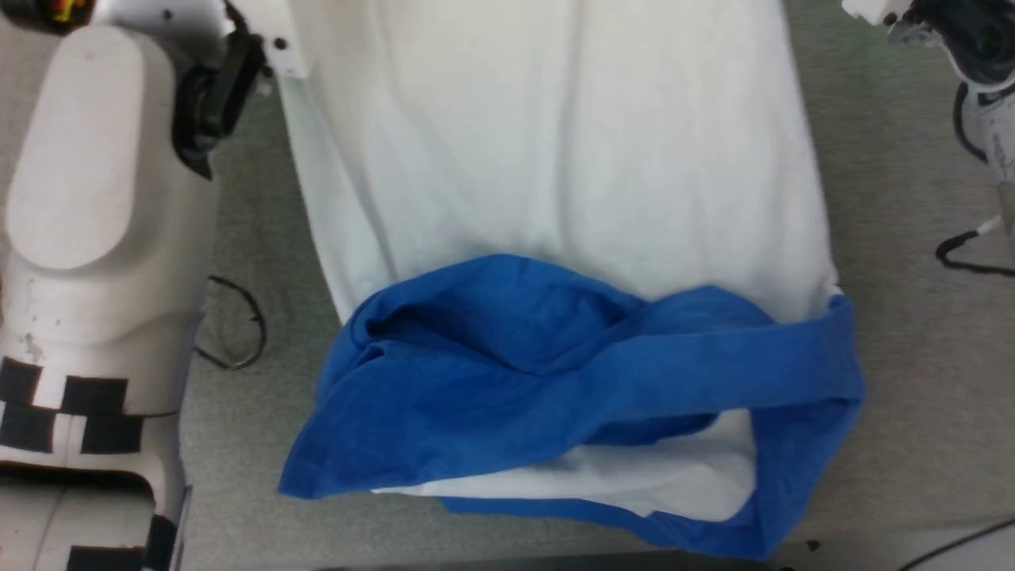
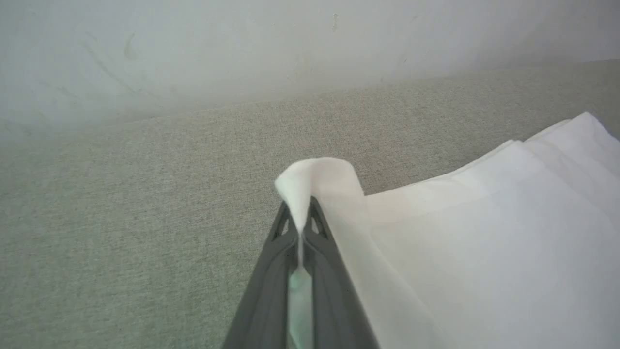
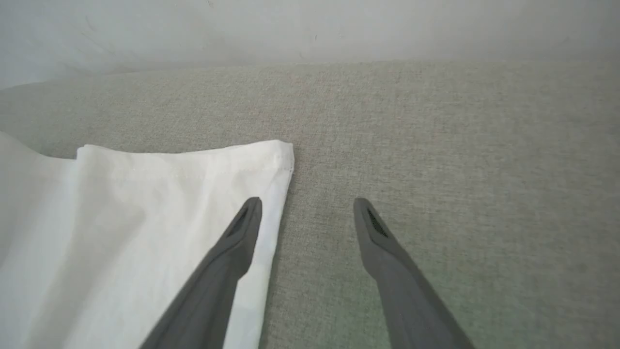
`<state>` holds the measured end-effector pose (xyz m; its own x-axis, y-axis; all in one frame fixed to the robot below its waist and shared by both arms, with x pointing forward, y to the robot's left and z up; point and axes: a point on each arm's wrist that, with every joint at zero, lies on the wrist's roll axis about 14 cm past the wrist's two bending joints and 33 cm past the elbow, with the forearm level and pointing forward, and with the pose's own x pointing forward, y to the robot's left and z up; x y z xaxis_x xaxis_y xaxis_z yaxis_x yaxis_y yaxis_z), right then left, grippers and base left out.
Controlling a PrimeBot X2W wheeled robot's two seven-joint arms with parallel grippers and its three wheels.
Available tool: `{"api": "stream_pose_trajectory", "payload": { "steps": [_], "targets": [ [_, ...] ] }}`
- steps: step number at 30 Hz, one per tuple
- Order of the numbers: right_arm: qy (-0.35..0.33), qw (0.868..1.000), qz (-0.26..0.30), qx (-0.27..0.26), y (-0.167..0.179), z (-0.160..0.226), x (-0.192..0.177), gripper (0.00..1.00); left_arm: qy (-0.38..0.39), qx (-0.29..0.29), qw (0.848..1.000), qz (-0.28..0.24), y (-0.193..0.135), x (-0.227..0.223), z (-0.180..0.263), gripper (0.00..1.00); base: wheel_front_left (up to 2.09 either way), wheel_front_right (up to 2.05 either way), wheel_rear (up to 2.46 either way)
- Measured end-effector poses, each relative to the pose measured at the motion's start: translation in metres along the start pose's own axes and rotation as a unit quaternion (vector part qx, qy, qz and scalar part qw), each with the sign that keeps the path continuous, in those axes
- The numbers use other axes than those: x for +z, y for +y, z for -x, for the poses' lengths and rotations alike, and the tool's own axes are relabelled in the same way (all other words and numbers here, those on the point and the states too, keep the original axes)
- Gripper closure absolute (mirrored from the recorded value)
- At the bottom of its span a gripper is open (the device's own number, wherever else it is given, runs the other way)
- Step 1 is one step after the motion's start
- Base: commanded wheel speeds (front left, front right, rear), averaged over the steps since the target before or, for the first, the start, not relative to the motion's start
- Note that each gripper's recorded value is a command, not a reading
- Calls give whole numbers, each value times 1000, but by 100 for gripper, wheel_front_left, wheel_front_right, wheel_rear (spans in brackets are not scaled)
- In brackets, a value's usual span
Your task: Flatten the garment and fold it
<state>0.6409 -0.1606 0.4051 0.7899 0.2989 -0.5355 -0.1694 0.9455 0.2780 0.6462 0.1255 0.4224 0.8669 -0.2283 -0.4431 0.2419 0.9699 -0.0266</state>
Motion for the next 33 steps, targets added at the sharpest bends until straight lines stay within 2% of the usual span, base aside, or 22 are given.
{"api": "stream_pose_trajectory", "payload": {
  "steps": [4, 8, 13, 14, 15, 16, 17, 23, 30, 33],
  "targets": [
    [43, 999, 6, 12, 10, -26, -18, 0, 4, 4, 1000, 6, 5, -10, -1, 100, 0, 0, 0],
    [57, 998, 8, 26, 20, -47, -20, 0, 12, 15, 1000, 5, 16, -22, -3, 100, 0, 0, 0],
    [120, 992, 14, 34, 27, -59, -32, 0, 21, 22, 1000, 5, 24, -34, -5, 100, 0, 0, 0],
    [136, 990, 15, 32, 26, -58, -33, 3, 21, 22, 1000, 6, 24, -35, -5, 100, 0, 0, 0],
    [152, 988, 15, 31, 26, -57, -34, 52, 20, 21, 1000, 6, 24, -34, -5, 100, 0, 0, 0],
    [167, 985, 13, 31, 27, -56, -35, 69, 20, 20, 1000, 6, 23, -34, -4, 100, 0, 0, 0],
    [178, 984, 14, 30, 27, -54, -36, 100, 20, 20, 1000, 6, 23, -34, -4, 100, 0, 0, 0],
    [182, 983, 22, 31, 29, -49, -38, 100, 15, 23, 1000, 11, 25, -31, -2, 100, 0, 0, 0],
    [76, 996, 52, 19, 23, -37, -20, 100, -32, 38, 999, 8, 35, -5, 10, 100, 0, 0, 0],
    [13, 998, 57, 4, 14, -23, 8, 100, -59, 49, 997, 6, 42, 11, 19, 100, 0, 0, 0]
  ]
}}
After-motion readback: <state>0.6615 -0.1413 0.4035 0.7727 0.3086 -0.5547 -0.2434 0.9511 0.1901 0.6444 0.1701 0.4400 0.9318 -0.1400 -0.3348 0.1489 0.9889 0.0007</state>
